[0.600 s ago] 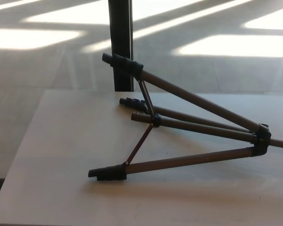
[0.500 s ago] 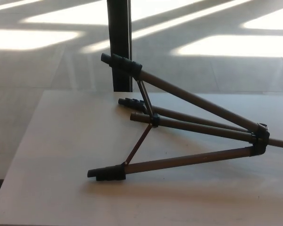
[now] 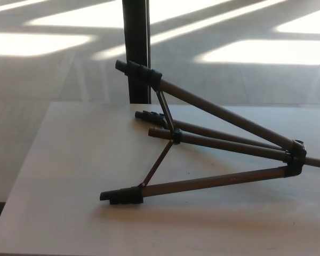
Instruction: Use both hands of the robot to pick up the tripod lying in the middle of the desk and make it stand upright on the desk
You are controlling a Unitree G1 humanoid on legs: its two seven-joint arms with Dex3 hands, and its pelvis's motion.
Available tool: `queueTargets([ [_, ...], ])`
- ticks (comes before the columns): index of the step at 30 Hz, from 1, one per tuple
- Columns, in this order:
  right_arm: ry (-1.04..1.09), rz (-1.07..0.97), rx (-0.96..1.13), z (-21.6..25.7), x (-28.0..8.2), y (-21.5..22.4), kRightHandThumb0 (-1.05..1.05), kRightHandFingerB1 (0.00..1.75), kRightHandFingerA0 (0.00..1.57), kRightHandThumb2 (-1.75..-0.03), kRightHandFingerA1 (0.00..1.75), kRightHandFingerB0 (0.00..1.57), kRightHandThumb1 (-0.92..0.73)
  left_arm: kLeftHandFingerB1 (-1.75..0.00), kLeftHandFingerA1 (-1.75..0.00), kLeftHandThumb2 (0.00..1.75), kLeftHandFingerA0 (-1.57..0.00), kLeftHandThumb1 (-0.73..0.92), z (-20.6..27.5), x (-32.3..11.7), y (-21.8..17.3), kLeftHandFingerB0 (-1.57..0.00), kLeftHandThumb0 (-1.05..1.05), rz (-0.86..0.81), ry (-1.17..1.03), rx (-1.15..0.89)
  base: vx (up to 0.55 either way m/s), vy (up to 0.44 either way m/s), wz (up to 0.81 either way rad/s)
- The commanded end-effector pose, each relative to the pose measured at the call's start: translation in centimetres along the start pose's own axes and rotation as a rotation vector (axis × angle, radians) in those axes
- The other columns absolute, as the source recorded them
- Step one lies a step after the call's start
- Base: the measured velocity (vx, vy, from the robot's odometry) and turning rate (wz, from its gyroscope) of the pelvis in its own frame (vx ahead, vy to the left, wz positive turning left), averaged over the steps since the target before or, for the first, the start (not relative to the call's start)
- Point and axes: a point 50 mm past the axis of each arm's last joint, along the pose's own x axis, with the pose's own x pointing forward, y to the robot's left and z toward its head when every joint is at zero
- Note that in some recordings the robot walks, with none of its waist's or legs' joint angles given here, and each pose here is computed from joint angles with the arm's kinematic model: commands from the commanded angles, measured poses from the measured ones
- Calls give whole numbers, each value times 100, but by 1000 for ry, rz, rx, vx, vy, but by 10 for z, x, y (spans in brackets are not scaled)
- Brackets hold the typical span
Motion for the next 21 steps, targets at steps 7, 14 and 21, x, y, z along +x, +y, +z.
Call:
queueTargets([
  [7, -573, 95, 503, 138, -53, 71, -77, 39, 51, -67, 75, 47, -87, -43, -50, 61, -39, 66, 220, -44, -82, -38, -64, -347, -749, -153, 0, 0, 0],
  [14, -699, 296, 418, 156, -76, 122, -81, 57, 59, -105, 81, 47, -65, -58, -65, 100, -39, 53, 284, -86, -142, -34, -61, -500, -990, 59, 0, 0, 0],
  [21, -667, 524, 299, 135, -83, 183, -78, 44, 63, -65, 81, 47, -85, -56, -65, 100, -38, 56, 303, -102, -183, -27, -62, -592, -1039, 172, 0, 0, 0],
])
